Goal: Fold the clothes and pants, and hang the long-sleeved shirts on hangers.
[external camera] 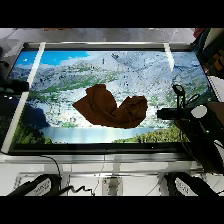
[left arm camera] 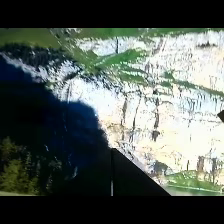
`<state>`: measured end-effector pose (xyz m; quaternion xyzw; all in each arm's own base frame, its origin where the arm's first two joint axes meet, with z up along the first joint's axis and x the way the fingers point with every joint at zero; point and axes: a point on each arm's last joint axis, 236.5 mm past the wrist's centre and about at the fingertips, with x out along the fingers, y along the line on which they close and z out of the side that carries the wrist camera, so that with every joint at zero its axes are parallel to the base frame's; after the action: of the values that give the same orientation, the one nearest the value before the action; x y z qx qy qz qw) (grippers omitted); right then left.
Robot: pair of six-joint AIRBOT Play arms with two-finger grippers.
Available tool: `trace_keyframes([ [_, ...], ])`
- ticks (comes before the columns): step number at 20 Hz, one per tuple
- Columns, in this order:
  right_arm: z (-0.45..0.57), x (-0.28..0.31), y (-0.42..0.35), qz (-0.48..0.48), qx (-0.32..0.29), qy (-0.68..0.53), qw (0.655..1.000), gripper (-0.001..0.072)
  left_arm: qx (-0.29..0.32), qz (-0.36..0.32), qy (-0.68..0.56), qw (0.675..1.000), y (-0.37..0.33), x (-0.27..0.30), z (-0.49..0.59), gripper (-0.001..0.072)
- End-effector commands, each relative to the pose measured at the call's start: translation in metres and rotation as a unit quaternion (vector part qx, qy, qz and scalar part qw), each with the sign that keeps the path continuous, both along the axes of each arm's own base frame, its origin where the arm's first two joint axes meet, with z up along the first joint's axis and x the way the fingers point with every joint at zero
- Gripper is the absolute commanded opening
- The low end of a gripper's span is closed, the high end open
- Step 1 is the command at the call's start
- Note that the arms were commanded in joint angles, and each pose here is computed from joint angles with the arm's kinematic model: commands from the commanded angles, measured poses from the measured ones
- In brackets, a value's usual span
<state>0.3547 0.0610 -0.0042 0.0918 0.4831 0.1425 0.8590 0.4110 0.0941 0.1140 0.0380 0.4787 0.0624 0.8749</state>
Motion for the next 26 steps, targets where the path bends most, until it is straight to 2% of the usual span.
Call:
trace_keyframes([
  [1,0.009,0.019,-0.006,-0.039,0.011,-0.038,0.998,0.0012,-0.078,-0.035,0.099,0.991,-0.032,-0.005,-0.089,0.0012],
  [2,0.009,0.019,-0.006,-0.039,0.011,-0.038,0.998,0.0012,-0.119,-0.044,0.12,0.985,-0.05,-0.005,-0.11,0.0013],
  [3,0.009,0.019,-0.006,-0.039,0.011,-0.038,0.998,0.0012,-0.17,-0.052,0.136,0.975,-0.071,-0.002,-0.128,0.0058],
  [4,0.01,0.02,-0.006,-0.04,0.01,-0.039,0.998,0.0012,-0.223,-0.058,0.143,0.962,-0.093,0.004,-0.142,0.0295],
  [5,0.01,0.021,-0.006,-0.041,0.01,-0.041,0.998,0.0012,-0.272,-0.062,0.146,0.949,-0.113,0.009,-0.152,0.0567],
  [6,0.01,0.022,-0.007,-0.042,0.009,-0.043,0.998,0.0012,-0.32,-0.061,0.15,0.933,-0.131,0.015,-0.16,0.0656],
  [8,0.011,0.023,-0.007,-0.043,0.009,-0.045,0.998,0.0012,-0.387,-0.059,0.155,0.907,-0.154,0.023,-0.176,0.0645],
  [9,0.011,0.022,-0.007,-0.043,0.009,-0.045,0.998,0.0012,-0.409,-0.059,0.159,0.896,-0.162,0.025,-0.184,0.0612],
  [14,0.011,0.023,-0.008,-0.043,0.009,-0.046,0.998,0.0012,-0.46,-0.057,0.161,0.871,-0.184,0.035,-0.215,0.0591],
  [16,0.012,0.024,-0.008,-0.045,0.008,-0.047,0.998,0.0012,-0.45,-0.056,0.154,0.878,-0.189,0.041,-0.223,0.0435],
  [18,0.012,0.024,-0.008,-0.045,0.008,-0.047,0.998,0.0012,-0.438,-0.053,0.136,0.887,-0.194,0.051,-0.226,0.0188],
  [19,0.011,0.024,-0.008,-0.044,0.008,-0.047,0.998,0.0012,-0.435,-0.045,0.119,0.891,-0.195,0.06,-0.225,0.0003],
  [21,0.01,0.023,-0.01,-0.043,0.003,-0.047,0.998,0.0011,-0.443,-0.022,0.083,0.893,-0.195,0.08,-0.219,0.0009],
  [23,0.004,0.022,-0.015,-0.038,-0.014,-0.041,0.998,0.0011,-0.442,-0.028,0.062,0.894,-0.196,0.092,-0.205,0.0007],
  [26,-0.02,0.019,-0.025,-0.037,-0.028,-0.008,0.999,0.001,-0.37,-0.083,0.026,0.925,-0.181,0.095,-0.164,0.0007],
])
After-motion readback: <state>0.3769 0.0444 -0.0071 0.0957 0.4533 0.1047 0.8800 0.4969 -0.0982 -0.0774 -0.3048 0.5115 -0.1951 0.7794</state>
